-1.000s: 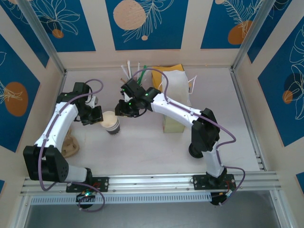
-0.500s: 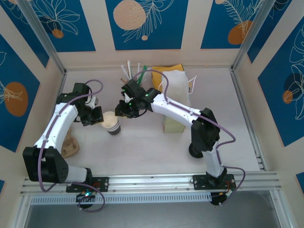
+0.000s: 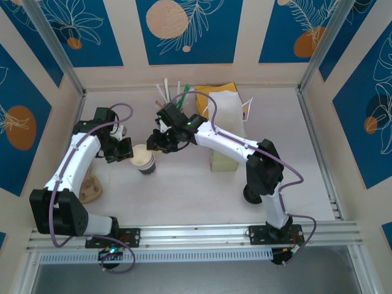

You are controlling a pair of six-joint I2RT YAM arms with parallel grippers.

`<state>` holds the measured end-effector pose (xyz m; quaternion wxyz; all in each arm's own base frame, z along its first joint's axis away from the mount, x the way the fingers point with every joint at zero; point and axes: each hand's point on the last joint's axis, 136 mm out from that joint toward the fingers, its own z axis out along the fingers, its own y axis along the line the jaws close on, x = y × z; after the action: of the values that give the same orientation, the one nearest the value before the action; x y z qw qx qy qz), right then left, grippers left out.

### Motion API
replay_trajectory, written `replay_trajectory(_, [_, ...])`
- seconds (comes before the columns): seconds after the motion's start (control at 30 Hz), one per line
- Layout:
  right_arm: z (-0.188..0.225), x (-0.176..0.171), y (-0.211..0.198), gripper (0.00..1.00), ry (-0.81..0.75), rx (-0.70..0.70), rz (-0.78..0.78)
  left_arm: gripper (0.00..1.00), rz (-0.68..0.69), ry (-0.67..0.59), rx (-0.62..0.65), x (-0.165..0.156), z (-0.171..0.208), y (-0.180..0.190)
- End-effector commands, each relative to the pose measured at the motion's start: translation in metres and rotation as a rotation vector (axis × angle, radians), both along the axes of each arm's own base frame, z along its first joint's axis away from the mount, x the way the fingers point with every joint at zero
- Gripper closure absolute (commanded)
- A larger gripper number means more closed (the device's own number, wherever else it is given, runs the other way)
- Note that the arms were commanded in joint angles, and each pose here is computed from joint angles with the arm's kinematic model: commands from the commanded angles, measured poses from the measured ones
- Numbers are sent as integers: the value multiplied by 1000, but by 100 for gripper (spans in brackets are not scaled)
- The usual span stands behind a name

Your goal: Pack the takeout coffee

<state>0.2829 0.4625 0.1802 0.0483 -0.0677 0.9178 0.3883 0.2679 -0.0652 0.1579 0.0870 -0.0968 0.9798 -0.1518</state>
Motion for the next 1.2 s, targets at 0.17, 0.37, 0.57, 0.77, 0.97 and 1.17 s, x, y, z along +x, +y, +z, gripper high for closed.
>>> replay_trajectory(0.17, [-16,-11,8,69,74,9,25,95,10,12,-34,-6,3,-5])
replay_trajectory(0.37, [-22,-13,8,68,95,5,27,95,16,3,-45,-4,5,-7])
replay_trajectory(0.57, [-28,-14,8,65,113,0,23,96,25,2,-50,-5,6,-7])
replay_trajectory(0.77, [-32,-16,9,63,126,0,28,96,27,-3,-48,-5,8,-6])
replay_trajectory(0.97, [-34,-16,7,59,128,-9,29,97,33,-9,-47,-6,12,-6])
replay_trajectory(1.17, [-27,-16,7,58,103,2,39,97,26,-8,-15,-6,15,-1])
